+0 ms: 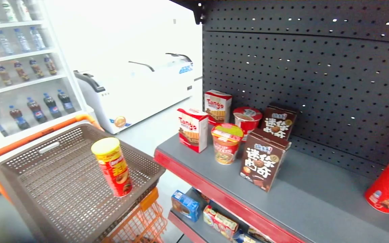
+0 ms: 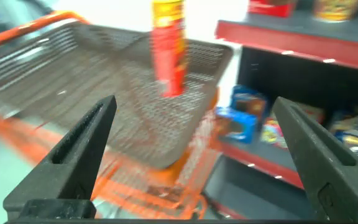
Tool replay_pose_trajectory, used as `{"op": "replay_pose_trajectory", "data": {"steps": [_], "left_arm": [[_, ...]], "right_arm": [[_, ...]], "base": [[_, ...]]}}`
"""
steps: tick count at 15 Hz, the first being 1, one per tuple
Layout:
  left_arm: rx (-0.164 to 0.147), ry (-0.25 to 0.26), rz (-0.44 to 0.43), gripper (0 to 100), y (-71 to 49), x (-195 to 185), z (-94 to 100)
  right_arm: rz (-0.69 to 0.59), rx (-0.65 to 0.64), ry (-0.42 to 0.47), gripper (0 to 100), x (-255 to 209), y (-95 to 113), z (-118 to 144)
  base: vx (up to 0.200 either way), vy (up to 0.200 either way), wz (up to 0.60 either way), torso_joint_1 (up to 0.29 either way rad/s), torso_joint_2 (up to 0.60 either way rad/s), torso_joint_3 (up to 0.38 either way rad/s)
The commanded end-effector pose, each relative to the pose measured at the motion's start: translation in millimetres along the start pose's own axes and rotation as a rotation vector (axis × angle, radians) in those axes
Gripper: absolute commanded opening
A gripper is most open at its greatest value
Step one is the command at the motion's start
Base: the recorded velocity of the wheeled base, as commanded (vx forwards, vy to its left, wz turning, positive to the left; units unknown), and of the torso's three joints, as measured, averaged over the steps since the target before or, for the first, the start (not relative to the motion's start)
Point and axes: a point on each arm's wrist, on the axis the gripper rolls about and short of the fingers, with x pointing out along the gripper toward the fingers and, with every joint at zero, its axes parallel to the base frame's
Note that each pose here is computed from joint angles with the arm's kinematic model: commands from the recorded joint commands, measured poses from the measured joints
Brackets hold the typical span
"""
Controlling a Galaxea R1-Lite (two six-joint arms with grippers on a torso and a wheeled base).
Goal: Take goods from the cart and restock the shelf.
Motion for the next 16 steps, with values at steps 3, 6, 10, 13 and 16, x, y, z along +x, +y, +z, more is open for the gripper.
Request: {"op": "replay_pose_trajectory", "data": {"steps": [3, 6, 10, 13, 16], "left_arm": [[0.023, -0.05, -0.012, 100, -0.1, -6.0, 21.1], [0.028, 0.079, -0.032, 100, 1.8, 2.7, 54.9], [0.02, 0.259, -0.106, 100, 4.4, 47.8, 84.0], [0.022, 0.356, -0.098, 100, 6.6, 108.4, 96.3], [0.024, 0.428, -0.079, 100, 7.6, 137.2, 97.8]], "right_arm": [[0.0, 0.0, 0.0, 100, 0.0, 0.0, 0.0], [0.0, 0.0, 0.0, 100, 0.0, 0.0, 0.0], [0.001, 0.0, 0.0, 100, 0.0, 0.0, 0.0], [0.001, 0.0, 0.0, 100, 0.0, 0.0, 0.0], [0.0, 0.001, 0.0, 100, 0.0, 0.0, 0.0]], "base": [[0.0, 0.0, 0.0, 0.0, 0.0, 0.0], [0.0, 0.0, 0.0, 0.0, 0.0, 0.0], [0.0, 0.0, 0.0, 0.0, 0.0, 0.0], [0.0, 0.0, 0.0, 0.0, 0.0, 0.0], [0.0, 0.0, 0.0, 0.0, 0.0, 0.0]]}}
